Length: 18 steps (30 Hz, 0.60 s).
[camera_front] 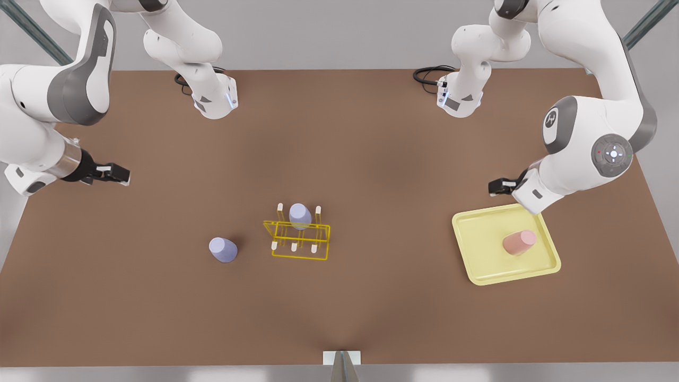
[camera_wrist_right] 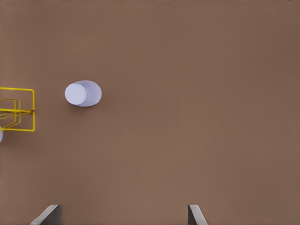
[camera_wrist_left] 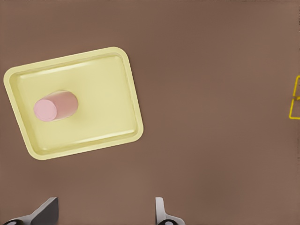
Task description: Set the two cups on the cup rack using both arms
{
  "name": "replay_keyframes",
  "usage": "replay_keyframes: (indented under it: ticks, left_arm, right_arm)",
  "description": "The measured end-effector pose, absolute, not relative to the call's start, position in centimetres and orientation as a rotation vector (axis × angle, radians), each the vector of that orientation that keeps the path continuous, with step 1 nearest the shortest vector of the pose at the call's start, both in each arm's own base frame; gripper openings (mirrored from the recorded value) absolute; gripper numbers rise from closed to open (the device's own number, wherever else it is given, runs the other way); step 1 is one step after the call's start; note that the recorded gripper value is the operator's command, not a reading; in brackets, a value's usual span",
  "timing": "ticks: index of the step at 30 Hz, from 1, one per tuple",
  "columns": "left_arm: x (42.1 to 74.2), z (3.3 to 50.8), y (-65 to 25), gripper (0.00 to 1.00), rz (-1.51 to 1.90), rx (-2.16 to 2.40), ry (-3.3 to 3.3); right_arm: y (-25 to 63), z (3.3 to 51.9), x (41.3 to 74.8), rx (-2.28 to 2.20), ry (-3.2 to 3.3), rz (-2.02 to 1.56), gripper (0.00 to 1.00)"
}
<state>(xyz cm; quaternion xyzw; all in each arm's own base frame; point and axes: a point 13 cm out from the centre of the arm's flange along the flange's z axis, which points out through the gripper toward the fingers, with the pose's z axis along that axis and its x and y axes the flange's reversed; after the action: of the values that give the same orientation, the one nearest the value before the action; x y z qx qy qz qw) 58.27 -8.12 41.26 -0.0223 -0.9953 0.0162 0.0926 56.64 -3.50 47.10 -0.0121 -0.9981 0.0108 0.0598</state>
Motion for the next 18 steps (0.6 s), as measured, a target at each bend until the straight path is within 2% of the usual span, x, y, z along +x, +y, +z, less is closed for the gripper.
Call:
replay_keyframes:
  ticks: [3, 7, 10, 13, 18]
  left_arm:
    - [59.3, 39.3, -6.1, 1.0, 0.032, -0.002, -2.946]
    - [62.5, 28.1, 6.6, 1.0, 0.0, 0.246, -2.884]
    - [63.0, 20.4, 9.3, 1.0, -0.01, 0.251, -2.879]
    - [63.5, 16.1, 9.8, 1.0, -0.019, 0.216, -2.909]
    - [61.5, 11.6, 10.6, 1.0, -0.017, 0.185, -2.932]
  right_arm:
    - [-3.4, 46.2, 57.1, -0.025, -3.019, 0.041, 1.0]
    - [0.8, 32.9, 61.2, 0.104, -2.89, 0.071, 1.0]
    - [2.0, 25.9, 64.0, 0.13, -2.91, 0.06, 1.0]
    - [3.6, 21.9, 65.7, 0.148, -2.966, 0.04, 1.0]
    - [8.8, 19.2, 67.4, 0.206, -3.074, 0.022, 1.0]
